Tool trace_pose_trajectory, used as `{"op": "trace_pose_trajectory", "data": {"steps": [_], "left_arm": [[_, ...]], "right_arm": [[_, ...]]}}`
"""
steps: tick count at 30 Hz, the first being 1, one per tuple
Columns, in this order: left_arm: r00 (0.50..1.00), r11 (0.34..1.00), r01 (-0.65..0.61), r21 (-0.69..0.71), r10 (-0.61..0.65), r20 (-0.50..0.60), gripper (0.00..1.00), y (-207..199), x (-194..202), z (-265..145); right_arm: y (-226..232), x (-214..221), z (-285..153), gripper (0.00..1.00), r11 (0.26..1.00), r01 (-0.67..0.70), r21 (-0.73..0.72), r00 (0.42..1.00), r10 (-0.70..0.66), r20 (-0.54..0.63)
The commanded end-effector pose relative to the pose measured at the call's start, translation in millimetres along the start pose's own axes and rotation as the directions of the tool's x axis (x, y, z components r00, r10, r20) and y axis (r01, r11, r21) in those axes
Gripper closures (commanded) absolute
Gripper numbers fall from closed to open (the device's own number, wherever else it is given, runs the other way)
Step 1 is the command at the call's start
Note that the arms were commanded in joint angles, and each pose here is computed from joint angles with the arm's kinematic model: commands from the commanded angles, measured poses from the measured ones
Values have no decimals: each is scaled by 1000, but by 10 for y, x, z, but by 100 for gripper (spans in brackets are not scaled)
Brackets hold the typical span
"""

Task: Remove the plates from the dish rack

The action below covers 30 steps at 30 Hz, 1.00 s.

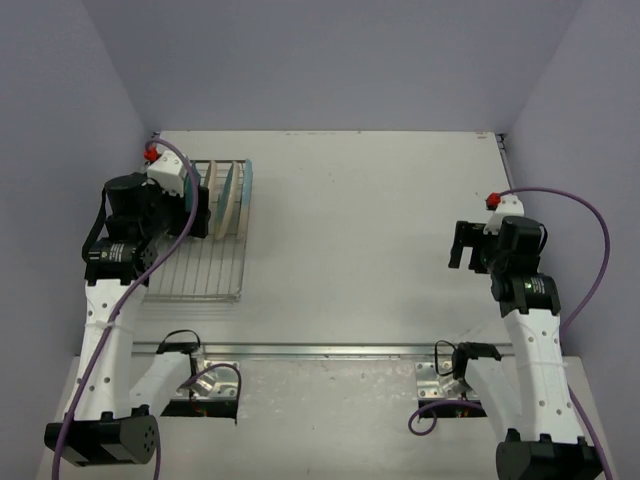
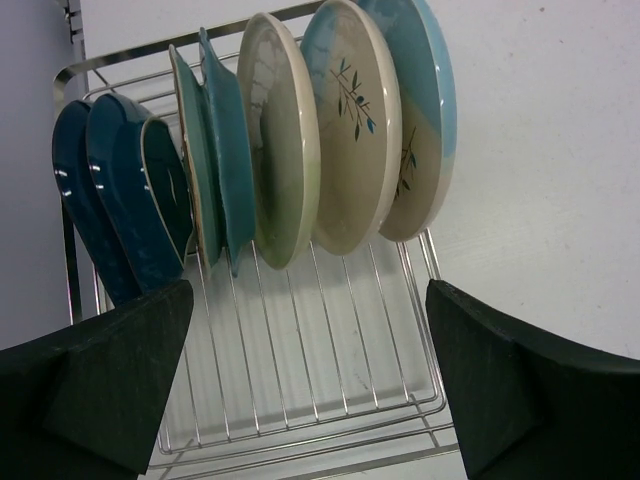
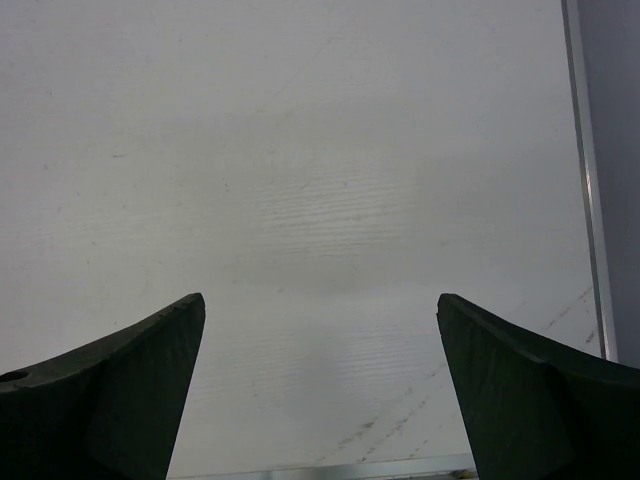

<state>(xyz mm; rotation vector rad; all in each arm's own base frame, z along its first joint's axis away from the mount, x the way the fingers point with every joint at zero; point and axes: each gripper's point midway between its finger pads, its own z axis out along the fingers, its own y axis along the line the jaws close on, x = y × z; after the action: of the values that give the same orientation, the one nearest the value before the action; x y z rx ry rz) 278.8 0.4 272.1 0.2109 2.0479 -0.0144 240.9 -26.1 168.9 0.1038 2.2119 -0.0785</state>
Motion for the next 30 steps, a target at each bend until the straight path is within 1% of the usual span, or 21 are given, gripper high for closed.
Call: {"op": "trace_pose_trajectory", "data": {"steps": [1,8,10,13,14,17,18,19,20,22,24,29,30], "left_arm": [[997,998,6,-55,-1,81,0,81,-194,-40],[988,1000,18,-18,-15,156,0,13,-511,-148],[987,999,25,-31,-20,158,3,17,-616,-129],[997,998,23,-64,-18,79,13,-64,-637,91],[997,997,25,-69,-19,79,16,-94,-685,110],[999,998,-15,-63,17,29,19,-380,-674,295],[999,998,-18,-63,20,27,19,-400,-678,307],[999,996,-53,-66,53,-7,21,-564,-628,422],[998,997,-59,-59,58,-18,23,-628,-614,466],[997,997,-51,-50,48,-62,27,-711,-530,600],[994,998,-38,-47,34,-100,33,-756,-475,710],[990,998,-14,-59,5,-143,39,-806,-423,908],[988,998,6,-57,-15,-156,41,-847,-391,955]], "right_arm": [[3,-172,-26,1,1000,-1,-7,999,1,47],[9,-164,10,1,1000,-2,-9,999,2,38],[17,-155,22,1,1000,-2,-13,999,2,33],[22,-157,40,1,1000,-5,-16,1000,5,26],[20,-164,41,1,1000,-6,-14,1000,7,26],[20,-172,56,1,1000,-6,-14,1000,7,20],[22,-169,58,1,1000,-7,-15,1000,7,19],[35,-147,77,1,1000,-11,-21,1000,11,9],[30,-139,86,1,1000,-12,-19,1000,12,6],[32,-116,106,1,1000,-12,-19,1000,12,-5],[26,-121,114,1,1000,-12,-15,1000,12,-6],[23,-110,135,1,1000,-13,-13,1000,13,-10],[27,-96,143,1,1000,-14,-16,1000,14,-14]]}}
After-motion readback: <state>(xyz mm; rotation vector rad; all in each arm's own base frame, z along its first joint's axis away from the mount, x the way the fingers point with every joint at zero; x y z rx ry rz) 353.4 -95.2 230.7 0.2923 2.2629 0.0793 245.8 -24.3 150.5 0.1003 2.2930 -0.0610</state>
